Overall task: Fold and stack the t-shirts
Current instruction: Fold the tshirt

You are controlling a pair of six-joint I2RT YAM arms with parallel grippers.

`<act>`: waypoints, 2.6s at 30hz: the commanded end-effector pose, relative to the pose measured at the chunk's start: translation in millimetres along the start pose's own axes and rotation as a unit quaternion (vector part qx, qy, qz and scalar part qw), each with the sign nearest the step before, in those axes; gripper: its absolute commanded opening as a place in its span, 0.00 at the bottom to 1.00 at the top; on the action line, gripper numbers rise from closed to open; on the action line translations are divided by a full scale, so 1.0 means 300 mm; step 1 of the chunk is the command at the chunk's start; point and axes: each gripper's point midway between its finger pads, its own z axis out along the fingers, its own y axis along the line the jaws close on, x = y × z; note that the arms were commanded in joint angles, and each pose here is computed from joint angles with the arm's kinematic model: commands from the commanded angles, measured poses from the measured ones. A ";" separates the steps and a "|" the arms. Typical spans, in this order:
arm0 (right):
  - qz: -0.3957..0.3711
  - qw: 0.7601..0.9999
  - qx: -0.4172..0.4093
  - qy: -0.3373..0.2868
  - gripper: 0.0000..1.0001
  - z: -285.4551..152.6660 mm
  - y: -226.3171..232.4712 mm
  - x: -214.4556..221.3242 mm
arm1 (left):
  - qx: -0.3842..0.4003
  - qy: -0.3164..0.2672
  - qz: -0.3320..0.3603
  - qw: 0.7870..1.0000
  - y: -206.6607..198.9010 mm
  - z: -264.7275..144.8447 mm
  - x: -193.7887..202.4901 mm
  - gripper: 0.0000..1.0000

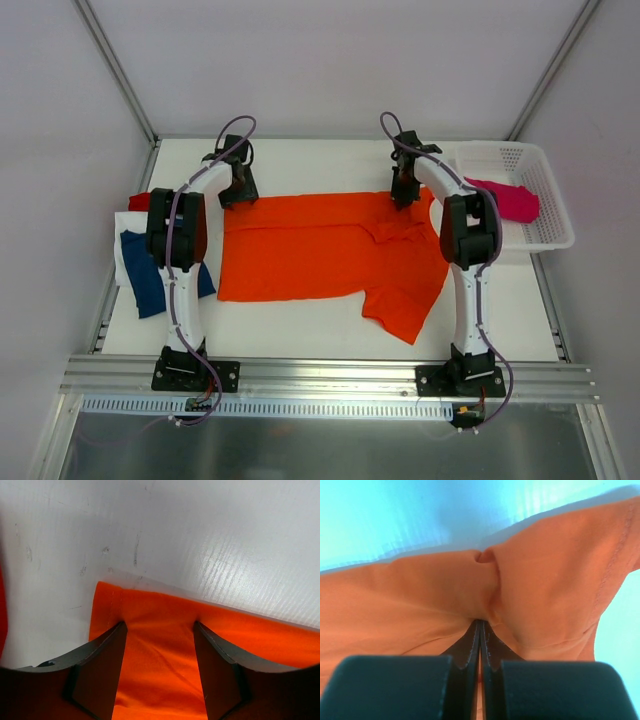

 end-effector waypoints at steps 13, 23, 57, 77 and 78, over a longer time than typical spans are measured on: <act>-0.023 0.947 -0.134 -0.291 0.23 -0.769 -0.008 -0.157 | 0.026 -0.280 -0.014 0.960 -0.042 -0.767 -0.237 0.77; -0.018 0.951 -0.174 -0.255 0.54 -0.918 -0.093 0.353 | 0.113 -0.215 0.016 0.970 0.002 -0.795 0.219 0.78; 0.008 0.999 0.010 -0.045 0.59 -0.374 -0.262 1.018 | -0.047 0.023 0.083 0.995 0.246 -0.434 0.776 0.71; 0.015 0.998 -0.005 -0.053 0.60 -0.390 -0.249 1.067 | -0.142 0.052 0.080 0.985 0.292 -0.390 0.802 0.70; 0.014 0.999 -0.002 -0.052 0.60 -0.388 -0.251 1.068 | -0.146 0.058 0.085 0.984 0.294 -0.384 0.811 0.70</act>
